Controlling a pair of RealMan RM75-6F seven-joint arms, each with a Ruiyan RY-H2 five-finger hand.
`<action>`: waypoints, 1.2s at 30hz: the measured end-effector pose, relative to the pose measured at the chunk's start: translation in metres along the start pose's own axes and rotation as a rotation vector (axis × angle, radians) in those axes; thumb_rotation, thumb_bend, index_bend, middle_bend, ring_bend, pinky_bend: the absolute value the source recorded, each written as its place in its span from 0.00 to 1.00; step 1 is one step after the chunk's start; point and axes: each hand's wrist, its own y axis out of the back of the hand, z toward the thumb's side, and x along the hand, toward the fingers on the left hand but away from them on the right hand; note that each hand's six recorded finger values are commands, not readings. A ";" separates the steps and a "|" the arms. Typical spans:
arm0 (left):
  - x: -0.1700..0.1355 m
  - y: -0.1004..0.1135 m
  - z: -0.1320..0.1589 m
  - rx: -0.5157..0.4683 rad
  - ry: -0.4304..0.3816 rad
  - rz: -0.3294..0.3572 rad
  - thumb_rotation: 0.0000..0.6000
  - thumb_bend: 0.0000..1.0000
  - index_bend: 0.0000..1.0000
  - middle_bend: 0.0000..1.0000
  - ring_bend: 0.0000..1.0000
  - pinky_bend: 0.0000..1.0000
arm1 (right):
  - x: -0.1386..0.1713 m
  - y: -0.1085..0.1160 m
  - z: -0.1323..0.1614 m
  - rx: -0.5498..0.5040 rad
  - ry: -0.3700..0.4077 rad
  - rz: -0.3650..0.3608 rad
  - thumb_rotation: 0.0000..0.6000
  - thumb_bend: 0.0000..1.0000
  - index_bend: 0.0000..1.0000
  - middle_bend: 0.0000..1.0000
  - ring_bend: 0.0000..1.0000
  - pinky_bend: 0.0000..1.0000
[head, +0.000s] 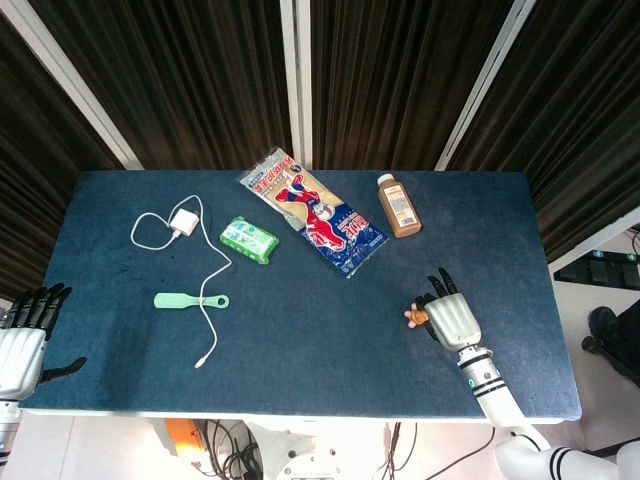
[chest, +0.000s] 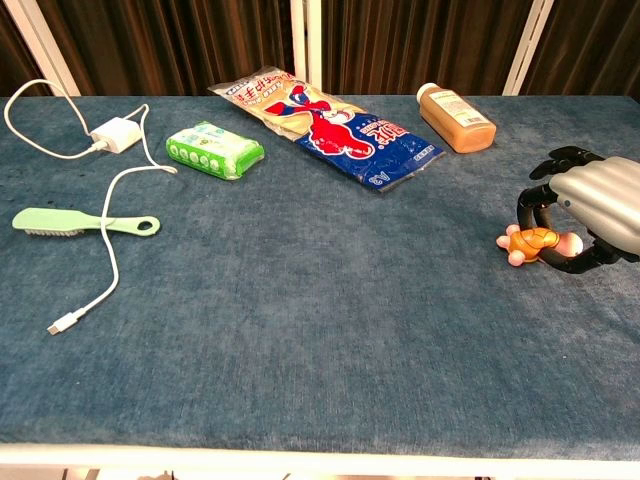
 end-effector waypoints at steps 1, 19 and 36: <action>0.000 0.000 0.000 0.000 0.000 0.000 1.00 0.00 0.06 0.03 0.00 0.00 | 0.000 0.000 0.000 -0.002 -0.002 -0.003 1.00 0.42 0.89 0.70 0.22 0.00; 0.001 0.001 0.001 -0.003 -0.001 0.000 1.00 0.00 0.06 0.03 0.00 0.00 | 0.002 0.010 -0.008 -0.057 -0.013 -0.049 1.00 0.03 0.02 0.03 0.00 0.00; 0.002 0.009 0.004 0.002 -0.003 0.017 1.00 0.00 0.06 0.03 0.00 0.00 | 0.055 0.046 -0.065 -0.111 -0.129 -0.125 1.00 0.03 0.00 0.00 0.00 0.00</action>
